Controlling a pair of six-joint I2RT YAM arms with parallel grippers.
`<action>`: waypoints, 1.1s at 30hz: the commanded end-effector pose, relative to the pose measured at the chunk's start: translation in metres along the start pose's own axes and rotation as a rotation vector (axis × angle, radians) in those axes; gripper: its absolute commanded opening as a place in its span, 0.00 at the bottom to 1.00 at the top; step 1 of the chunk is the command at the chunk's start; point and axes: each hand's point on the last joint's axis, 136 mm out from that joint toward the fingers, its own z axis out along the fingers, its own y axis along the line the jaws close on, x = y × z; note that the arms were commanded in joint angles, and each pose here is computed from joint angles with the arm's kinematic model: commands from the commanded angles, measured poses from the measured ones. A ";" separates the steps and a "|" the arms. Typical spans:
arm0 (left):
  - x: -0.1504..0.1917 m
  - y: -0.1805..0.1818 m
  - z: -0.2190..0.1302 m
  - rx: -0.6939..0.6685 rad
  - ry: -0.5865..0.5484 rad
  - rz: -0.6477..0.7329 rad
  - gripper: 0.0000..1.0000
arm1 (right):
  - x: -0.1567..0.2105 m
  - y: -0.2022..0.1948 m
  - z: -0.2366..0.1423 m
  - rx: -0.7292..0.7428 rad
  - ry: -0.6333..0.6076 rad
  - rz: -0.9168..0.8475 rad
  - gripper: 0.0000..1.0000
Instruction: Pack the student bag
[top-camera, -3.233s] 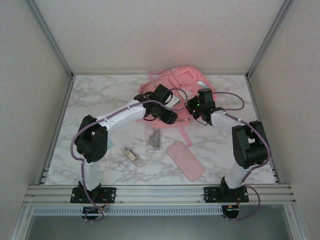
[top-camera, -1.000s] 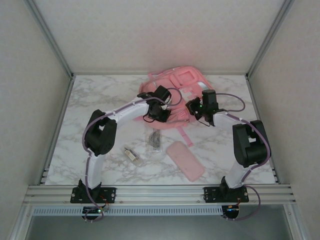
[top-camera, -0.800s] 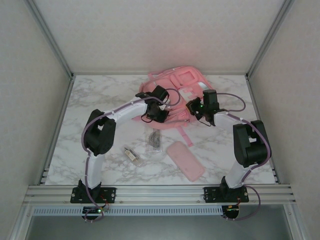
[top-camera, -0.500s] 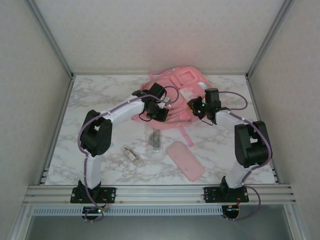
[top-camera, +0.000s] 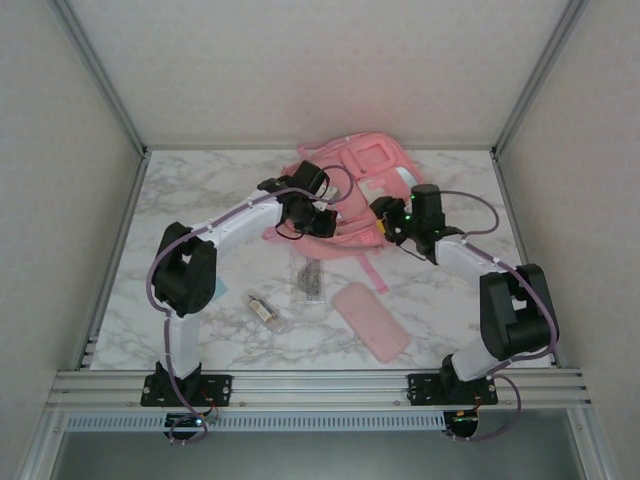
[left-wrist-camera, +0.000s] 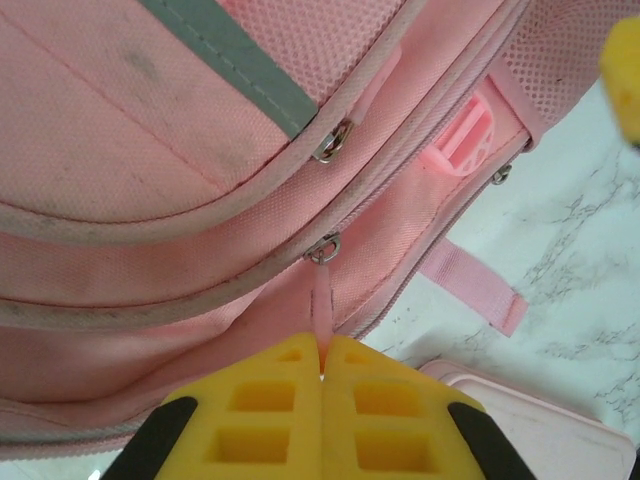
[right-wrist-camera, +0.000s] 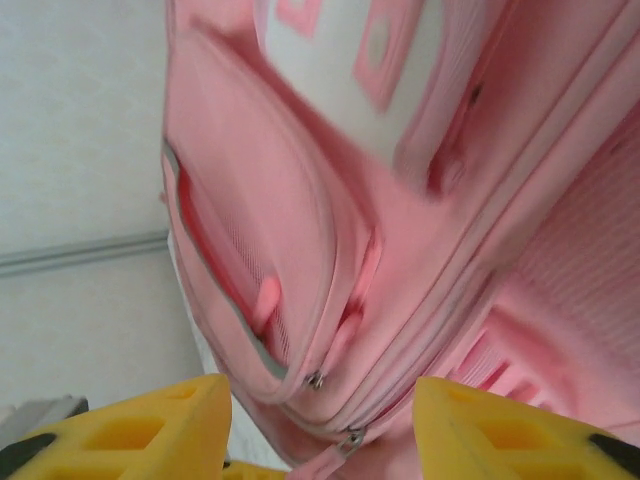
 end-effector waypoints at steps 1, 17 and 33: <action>0.003 -0.007 0.002 0.030 -0.005 -0.020 0.00 | 0.014 0.003 0.021 -0.021 0.028 0.021 0.51; 0.024 -0.001 0.009 0.011 0.018 -0.045 0.00 | 0.005 -0.026 0.061 0.060 -0.035 0.025 0.09; 0.006 0.007 0.013 -0.050 -0.007 -0.010 0.50 | -0.001 0.034 0.024 -0.037 -0.068 -0.089 0.00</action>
